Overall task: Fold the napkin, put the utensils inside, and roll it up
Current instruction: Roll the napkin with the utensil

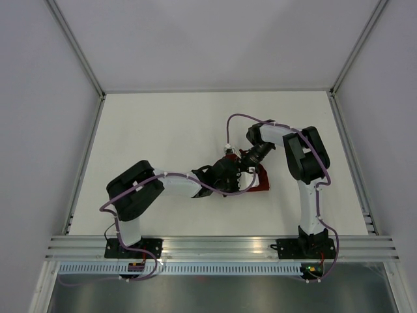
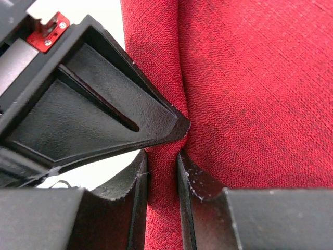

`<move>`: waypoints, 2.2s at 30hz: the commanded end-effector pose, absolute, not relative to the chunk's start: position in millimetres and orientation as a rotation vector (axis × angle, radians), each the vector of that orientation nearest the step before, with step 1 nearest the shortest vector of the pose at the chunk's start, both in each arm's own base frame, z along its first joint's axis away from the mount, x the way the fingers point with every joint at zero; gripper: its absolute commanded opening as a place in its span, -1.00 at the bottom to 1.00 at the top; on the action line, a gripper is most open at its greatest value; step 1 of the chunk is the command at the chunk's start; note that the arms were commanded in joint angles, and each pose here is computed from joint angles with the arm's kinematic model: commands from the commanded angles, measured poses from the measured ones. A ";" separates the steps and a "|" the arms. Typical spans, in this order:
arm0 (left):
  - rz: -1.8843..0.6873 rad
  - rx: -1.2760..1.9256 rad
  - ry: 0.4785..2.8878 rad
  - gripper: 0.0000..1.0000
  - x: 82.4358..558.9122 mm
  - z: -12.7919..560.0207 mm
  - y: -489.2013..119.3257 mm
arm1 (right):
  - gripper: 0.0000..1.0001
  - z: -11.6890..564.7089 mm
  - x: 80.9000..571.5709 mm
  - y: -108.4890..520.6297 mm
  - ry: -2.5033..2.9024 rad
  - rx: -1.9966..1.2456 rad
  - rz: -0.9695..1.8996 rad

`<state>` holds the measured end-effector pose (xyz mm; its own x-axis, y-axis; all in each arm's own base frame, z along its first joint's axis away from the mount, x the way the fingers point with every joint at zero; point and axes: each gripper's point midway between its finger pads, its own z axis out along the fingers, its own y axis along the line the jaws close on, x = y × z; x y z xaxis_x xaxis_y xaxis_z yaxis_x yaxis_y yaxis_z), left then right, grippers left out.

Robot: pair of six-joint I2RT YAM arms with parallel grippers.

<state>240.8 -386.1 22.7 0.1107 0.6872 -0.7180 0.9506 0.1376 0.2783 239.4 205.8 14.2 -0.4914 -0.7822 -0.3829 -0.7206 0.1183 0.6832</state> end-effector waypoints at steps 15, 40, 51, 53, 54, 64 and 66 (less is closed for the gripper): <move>-0.780 1.675 1.930 -0.95 218.9 -6.2 -375.0 | 0.14 37.2 285.8 195.2 -2.544 1.618 -1.296; -1.307 1.444 2.394 -0.77 228.1 -18.7 -370.2 | 0.31 89.4 291.2 144.9 -3.194 2.257 -0.657; -1.301 1.405 2.460 -0.74 232.2 -22.4 -371.8 | 0.36 59.6 264.1 199.5 -2.912 2.655 -0.408; -1.297 1.402 2.456 -0.71 234.1 -20.6 -373.1 | 0.35 54.7 260.8 204.0 -2.885 2.662 -0.417; -1.305 1.403 2.448 -0.68 234.2 -18.9 -374.2 | 0.34 49.0 258.2 204.8 -2.870 2.656 -0.424; -1.296 1.401 2.404 -0.25 241.2 -3.5 -379.8 | -0.03 20.2 250.7 202.2 -2.792 2.601 -0.407; -1.293 1.398 2.379 -0.21 244.1 2.5 -382.3 | -0.25 16.6 247.0 201.2 -2.778 2.587 -0.423</move>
<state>245.9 -394.1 20.6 -0.5502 0.6391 -0.5373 0.7632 0.1239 -0.6341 251.4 202.3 24.4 0.0451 -0.7985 -0.6003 -0.9379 0.1731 -0.3006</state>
